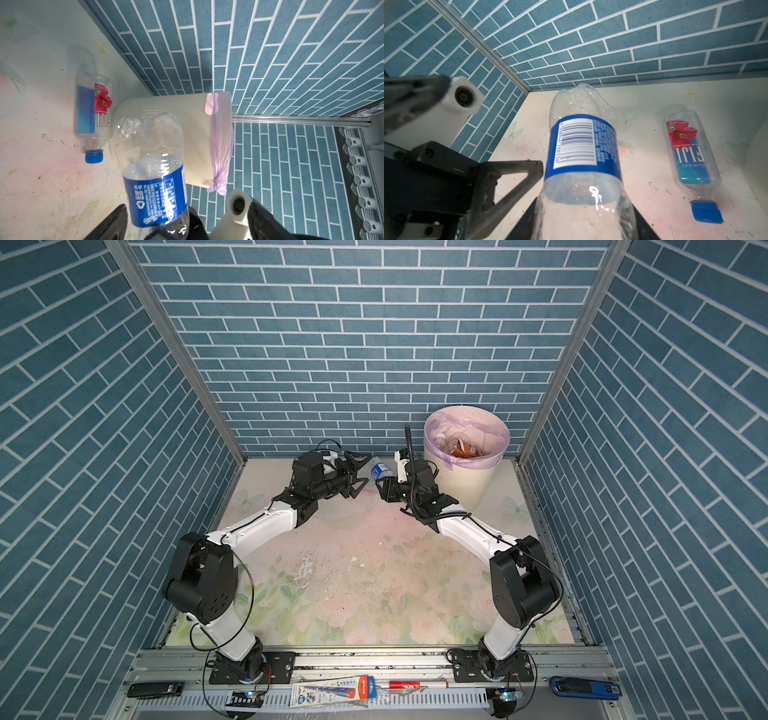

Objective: Throw the plastic bottles in the bin
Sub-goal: 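Carry the blue-labelled bottle over the bin with the right gripper while the left releases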

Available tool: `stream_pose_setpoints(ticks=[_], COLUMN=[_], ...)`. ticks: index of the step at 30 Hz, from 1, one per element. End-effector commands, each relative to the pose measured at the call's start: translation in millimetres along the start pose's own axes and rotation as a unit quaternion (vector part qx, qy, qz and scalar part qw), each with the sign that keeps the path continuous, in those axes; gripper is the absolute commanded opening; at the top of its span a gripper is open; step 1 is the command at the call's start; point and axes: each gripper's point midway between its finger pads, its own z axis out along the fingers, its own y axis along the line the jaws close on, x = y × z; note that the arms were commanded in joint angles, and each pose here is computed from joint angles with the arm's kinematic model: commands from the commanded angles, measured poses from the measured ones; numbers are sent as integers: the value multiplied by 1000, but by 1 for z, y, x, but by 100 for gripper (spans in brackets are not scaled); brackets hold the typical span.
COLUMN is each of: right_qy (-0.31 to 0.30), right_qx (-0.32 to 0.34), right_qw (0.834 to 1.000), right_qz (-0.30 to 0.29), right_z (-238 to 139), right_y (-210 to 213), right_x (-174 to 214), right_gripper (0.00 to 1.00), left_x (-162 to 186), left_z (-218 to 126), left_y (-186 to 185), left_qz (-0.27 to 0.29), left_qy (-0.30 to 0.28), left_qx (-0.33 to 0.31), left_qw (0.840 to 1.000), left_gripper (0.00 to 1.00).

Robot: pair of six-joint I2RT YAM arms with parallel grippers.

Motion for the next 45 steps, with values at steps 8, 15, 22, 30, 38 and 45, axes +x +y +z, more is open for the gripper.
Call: stream_pose_setpoints(ticks=[8, 15, 22, 30, 38, 45], right_qy=[-14, -29, -55, -89, -129, -201], right_qx=[9, 15, 27, 40, 69, 149], right_qw=[1000, 999, 997, 993, 982, 949], right_qz=[-4, -28, -41, -67, -118, -191], right_z=[-16, -27, -45, -81, -131, -209], right_y=[-2, 5, 2, -2, 9, 21], right_x=[-12, -35, -75, -127, -174, -227], right_gripper=[29, 29, 28, 27, 26, 24], left_x=[-4, 17, 39, 65, 86, 106], left_z=[-35, -44, -50, -51, -24, -2], left_y=[-22, -28, -28, -30, -59, -123], left_qz=[113, 268, 398, 544, 610, 646], left_qy=[-3, 34, 47, 51, 44, 31], left_qx=[-21, -63, -51, -27, 7, 67], left_qw=[993, 961, 915, 837, 791, 760], left_gripper=[99, 99, 99, 99, 99, 99])
